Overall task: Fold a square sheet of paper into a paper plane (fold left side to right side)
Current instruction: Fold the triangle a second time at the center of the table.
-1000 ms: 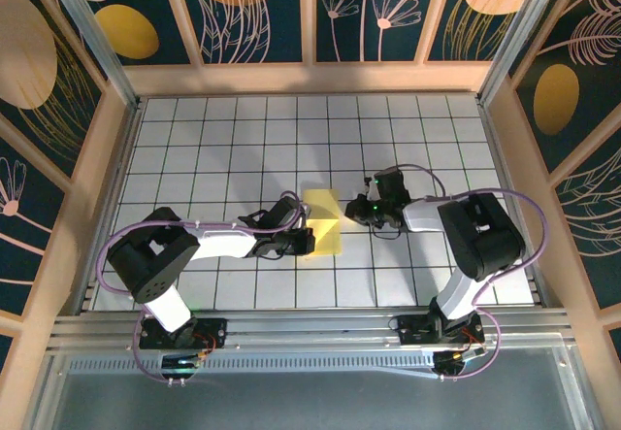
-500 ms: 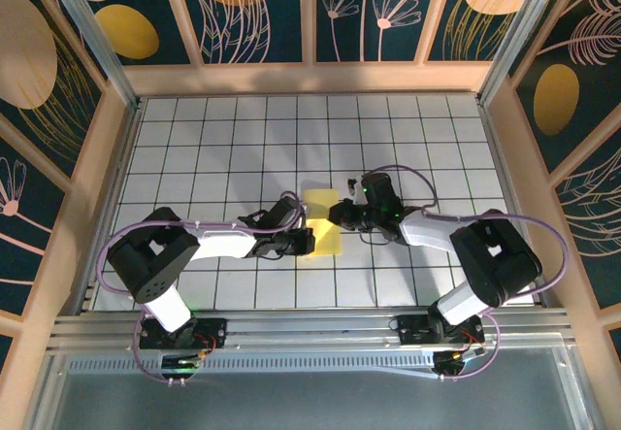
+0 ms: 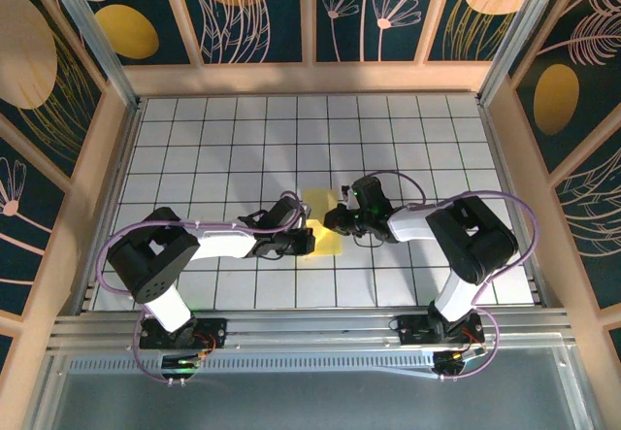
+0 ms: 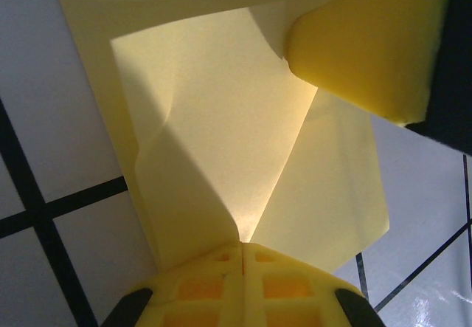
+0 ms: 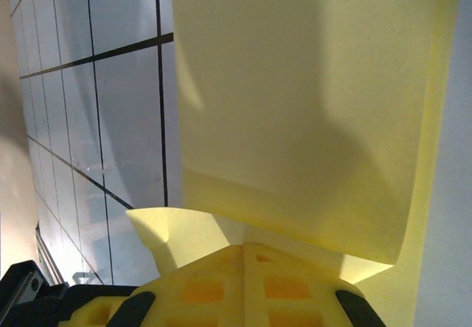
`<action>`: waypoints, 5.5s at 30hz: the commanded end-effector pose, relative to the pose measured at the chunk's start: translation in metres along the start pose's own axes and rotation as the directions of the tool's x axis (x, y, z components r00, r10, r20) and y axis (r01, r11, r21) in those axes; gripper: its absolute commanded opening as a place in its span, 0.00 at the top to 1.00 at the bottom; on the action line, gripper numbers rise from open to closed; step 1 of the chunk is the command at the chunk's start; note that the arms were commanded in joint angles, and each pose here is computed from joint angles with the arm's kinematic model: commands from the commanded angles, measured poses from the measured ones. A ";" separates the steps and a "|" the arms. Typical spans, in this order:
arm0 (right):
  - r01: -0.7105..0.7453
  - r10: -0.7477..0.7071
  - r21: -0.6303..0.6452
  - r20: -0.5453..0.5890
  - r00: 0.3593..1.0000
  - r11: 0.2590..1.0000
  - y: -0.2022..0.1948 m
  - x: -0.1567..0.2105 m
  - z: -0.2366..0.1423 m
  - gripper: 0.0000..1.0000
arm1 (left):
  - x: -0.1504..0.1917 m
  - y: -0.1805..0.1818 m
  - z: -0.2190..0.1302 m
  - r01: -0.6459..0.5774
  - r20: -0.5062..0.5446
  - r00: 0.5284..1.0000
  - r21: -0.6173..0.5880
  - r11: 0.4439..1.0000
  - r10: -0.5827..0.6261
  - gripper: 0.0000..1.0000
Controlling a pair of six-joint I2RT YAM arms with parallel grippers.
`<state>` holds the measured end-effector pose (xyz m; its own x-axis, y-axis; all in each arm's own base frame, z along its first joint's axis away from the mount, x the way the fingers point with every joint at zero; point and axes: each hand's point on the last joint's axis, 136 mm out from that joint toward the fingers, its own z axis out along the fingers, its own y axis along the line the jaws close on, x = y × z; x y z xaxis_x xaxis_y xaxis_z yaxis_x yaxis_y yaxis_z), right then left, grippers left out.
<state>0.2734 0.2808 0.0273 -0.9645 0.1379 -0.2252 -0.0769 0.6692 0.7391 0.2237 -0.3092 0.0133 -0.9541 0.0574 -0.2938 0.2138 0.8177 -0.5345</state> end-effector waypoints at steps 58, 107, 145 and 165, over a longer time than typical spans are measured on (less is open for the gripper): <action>-0.059 0.078 0.207 -0.082 0.994 0.976 -0.063 0.030 0.002 1.00 | -0.002 -0.003 0.023 0.028 -0.061 0.998 0.012 1.000 -0.027 1.00; -0.057 0.079 0.227 -0.090 0.993 0.972 -0.066 0.030 0.001 1.00 | 0.010 -0.009 -0.019 -0.007 -0.016 1.000 0.079 0.997 0.008 0.99; -0.050 0.075 0.238 -0.096 0.993 0.970 -0.067 0.029 0.002 1.00 | 0.045 0.030 -0.017 0.019 -0.074 0.997 -0.010 1.000 -0.019 1.00; -0.043 0.065 0.223 -0.095 0.993 0.974 -0.060 0.027 0.002 1.00 | -0.022 -0.033 -0.015 -0.066 0.029 0.998 0.103 0.992 0.064 1.00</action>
<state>0.2739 0.2708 0.0159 -0.9722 0.1168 -0.2028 -0.0600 0.7130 0.6986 0.2258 -0.3197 0.0501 -0.9372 0.0703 -0.3417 0.2727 0.7584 -0.5920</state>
